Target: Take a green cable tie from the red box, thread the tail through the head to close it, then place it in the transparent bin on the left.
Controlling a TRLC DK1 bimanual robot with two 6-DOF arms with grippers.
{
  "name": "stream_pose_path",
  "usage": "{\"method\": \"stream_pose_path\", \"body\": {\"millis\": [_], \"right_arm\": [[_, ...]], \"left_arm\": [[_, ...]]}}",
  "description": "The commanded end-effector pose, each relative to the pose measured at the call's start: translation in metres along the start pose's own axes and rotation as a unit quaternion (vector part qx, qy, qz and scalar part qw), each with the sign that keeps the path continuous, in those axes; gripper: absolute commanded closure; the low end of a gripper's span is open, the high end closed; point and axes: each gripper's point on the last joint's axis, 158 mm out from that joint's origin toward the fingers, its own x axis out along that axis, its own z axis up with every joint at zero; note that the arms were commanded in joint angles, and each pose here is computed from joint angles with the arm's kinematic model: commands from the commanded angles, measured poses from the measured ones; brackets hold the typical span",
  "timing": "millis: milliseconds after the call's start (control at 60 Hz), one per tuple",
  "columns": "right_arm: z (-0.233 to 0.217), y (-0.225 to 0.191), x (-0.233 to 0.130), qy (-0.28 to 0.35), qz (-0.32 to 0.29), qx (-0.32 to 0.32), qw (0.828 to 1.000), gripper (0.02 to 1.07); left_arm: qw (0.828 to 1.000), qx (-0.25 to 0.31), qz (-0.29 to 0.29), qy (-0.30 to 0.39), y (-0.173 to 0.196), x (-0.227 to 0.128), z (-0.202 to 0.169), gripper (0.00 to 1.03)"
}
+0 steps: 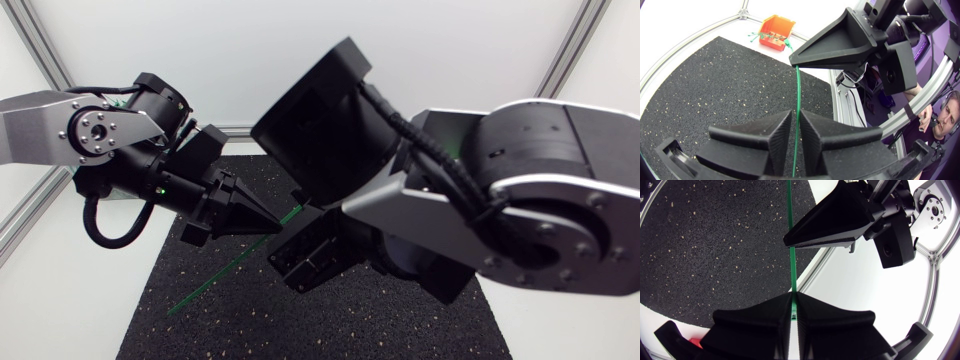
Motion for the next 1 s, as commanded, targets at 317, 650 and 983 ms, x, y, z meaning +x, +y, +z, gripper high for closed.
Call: {"method": "stream_pose_path", "body": {"millis": [317, 650, 983], "right_arm": [[0.005, 0.011, 0.007, 0.006, 0.013, -0.022, 1.0, 1.01], [-0.008, -0.005, -0.008, 0.007, -0.009, 0.02, 1.0, 0.71], [-0.052, -0.045, -0.024, 0.024, -0.062, 0.127, 0.99, 0.37]], "left_arm": [[1.0, 0.01, -0.003, 0.001, 0.002, 0.0, 0.003, 0.99], [1.0, -0.011, -0.002, -0.01, 0.003, 0.005, 0.012, 0.99], [0.999, -0.031, 0.004, -0.025, 0.006, 0.01, 0.016, 0.99]]}}
